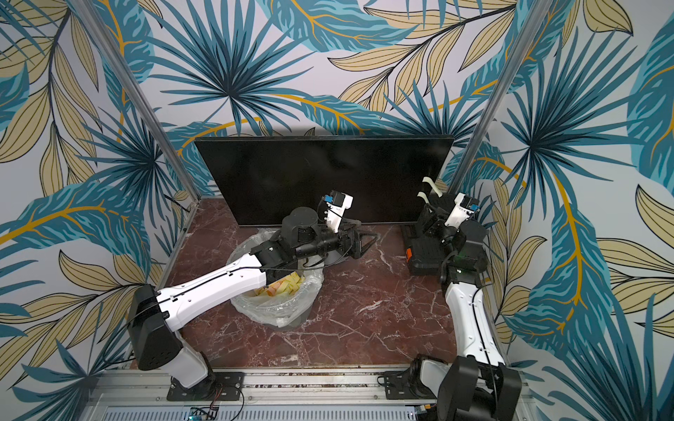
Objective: Remove the sticky note from the monitor
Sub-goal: Tear off the sticky note from the monitor.
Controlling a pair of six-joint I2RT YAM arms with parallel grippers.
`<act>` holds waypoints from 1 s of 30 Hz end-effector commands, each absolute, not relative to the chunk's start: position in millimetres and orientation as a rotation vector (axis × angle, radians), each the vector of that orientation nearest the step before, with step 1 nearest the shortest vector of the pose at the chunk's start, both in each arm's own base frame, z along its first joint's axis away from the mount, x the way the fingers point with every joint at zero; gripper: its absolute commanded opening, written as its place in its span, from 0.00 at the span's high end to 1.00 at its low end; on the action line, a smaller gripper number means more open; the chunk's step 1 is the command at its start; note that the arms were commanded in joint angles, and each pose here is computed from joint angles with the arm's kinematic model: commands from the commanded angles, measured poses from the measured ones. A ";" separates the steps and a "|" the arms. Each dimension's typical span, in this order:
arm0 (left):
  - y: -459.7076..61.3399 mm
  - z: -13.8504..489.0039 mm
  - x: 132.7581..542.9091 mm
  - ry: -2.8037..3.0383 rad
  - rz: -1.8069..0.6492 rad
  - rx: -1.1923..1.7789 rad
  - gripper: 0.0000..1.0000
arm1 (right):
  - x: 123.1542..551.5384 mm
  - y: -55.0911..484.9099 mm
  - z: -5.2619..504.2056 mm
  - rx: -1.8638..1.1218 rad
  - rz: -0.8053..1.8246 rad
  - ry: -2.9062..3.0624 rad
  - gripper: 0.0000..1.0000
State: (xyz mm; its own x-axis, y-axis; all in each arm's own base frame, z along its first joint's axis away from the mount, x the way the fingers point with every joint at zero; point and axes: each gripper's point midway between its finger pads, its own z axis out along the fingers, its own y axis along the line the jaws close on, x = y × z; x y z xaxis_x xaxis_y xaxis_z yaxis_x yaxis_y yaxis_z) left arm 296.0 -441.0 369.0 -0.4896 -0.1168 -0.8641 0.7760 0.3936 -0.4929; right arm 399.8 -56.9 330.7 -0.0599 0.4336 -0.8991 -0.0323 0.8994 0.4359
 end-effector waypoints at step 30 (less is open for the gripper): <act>-411.2 385.3 290.6 1.709 -1.187 0.502 0.00 | 339.0 3.4 324.1 0.279 0.566 1.595 1.00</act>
